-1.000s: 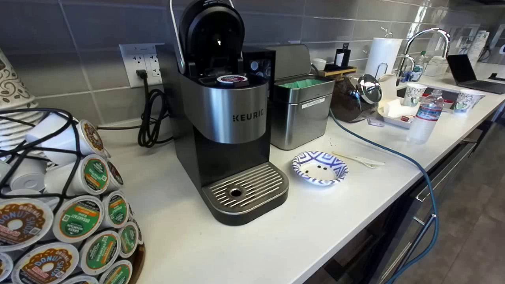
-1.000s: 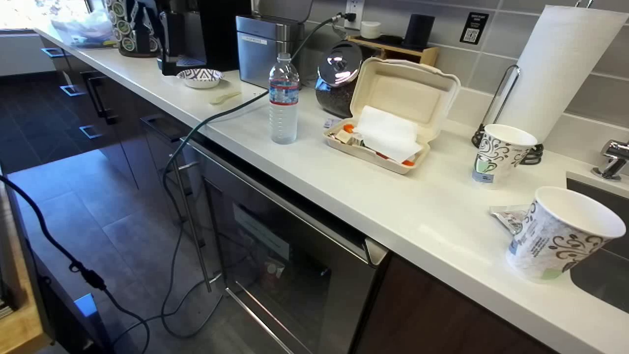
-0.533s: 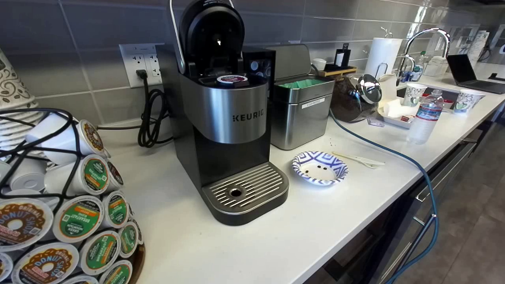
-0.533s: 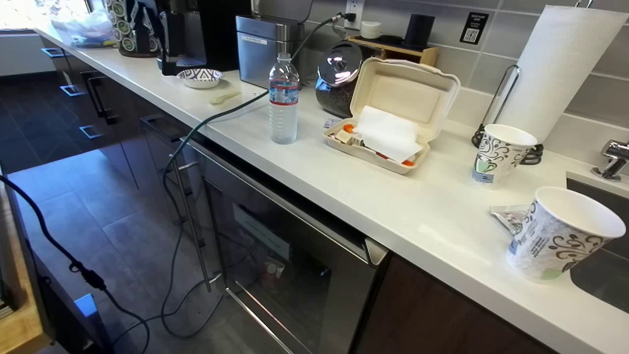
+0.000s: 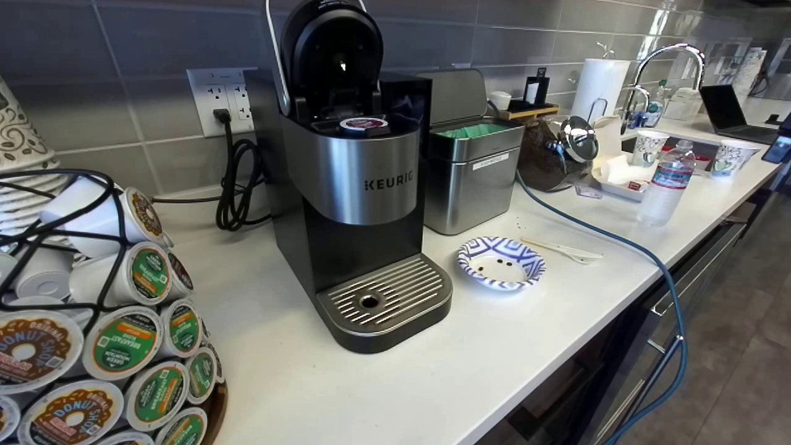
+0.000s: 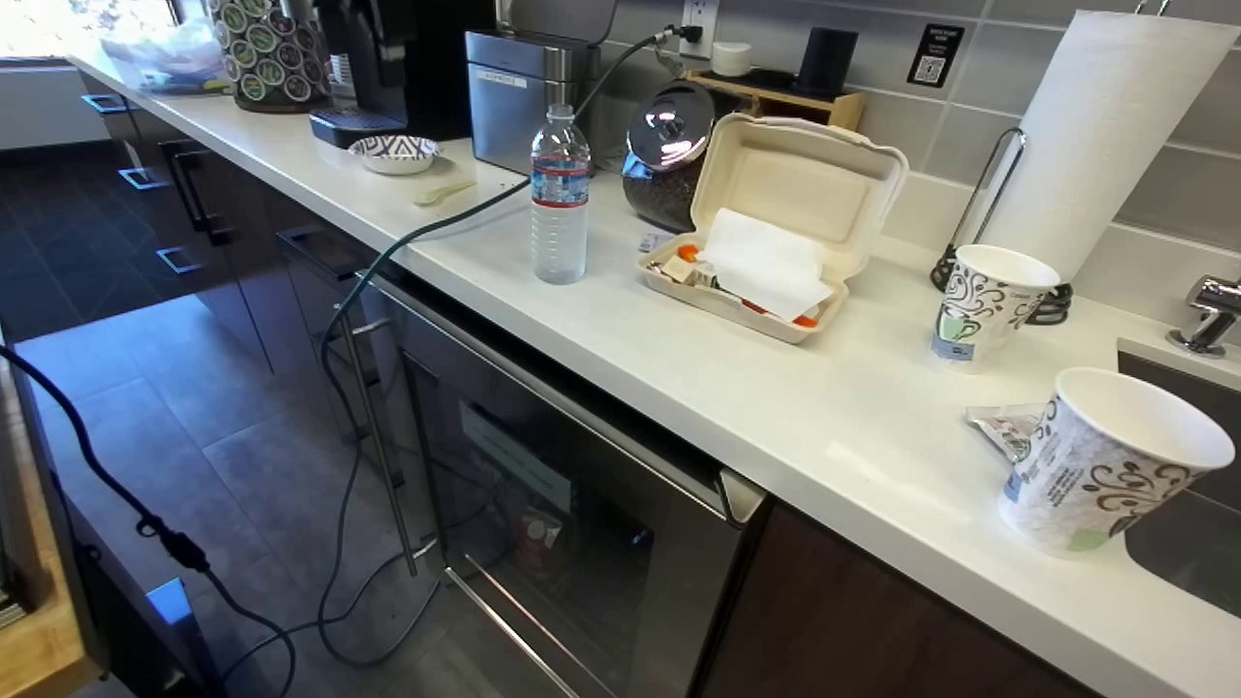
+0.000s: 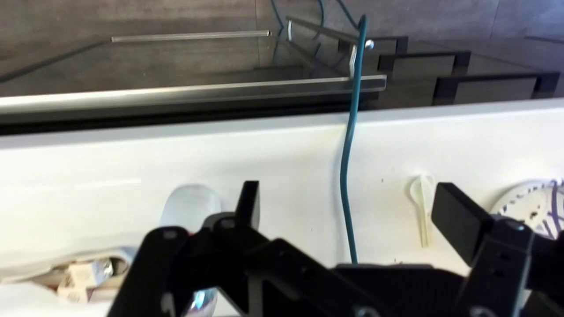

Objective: Place one coffee cup on the left side of the counter.

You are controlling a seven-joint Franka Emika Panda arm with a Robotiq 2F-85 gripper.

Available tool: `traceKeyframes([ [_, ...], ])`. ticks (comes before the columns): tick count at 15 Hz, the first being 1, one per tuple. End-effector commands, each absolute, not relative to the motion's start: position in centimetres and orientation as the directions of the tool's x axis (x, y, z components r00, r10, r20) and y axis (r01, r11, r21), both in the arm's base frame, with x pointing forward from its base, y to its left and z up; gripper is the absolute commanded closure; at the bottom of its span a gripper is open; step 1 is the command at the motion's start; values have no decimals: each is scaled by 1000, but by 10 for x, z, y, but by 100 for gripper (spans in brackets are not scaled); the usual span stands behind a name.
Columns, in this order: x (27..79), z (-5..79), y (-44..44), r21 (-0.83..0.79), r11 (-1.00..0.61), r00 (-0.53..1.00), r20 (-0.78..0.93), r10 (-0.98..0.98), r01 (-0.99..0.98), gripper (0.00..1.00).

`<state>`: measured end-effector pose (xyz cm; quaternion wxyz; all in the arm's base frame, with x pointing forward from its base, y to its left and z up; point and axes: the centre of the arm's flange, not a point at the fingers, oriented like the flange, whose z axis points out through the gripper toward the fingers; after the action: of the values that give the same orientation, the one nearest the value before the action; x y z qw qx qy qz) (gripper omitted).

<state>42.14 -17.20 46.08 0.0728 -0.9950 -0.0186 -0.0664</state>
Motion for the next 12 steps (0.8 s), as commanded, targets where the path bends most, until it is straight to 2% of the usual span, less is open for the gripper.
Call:
traceKeyframes([
  [1,431,533,-182,-109,-994,946,324,-24,12,0],
  [6,450,664,-159,-23,-999,806,590,-48,-42,0],
  [11,451,762,-105,-31,-993,567,818,-92,-116,0],
  [12,448,741,-119,-24,-996,630,774,-69,-80,0],
])
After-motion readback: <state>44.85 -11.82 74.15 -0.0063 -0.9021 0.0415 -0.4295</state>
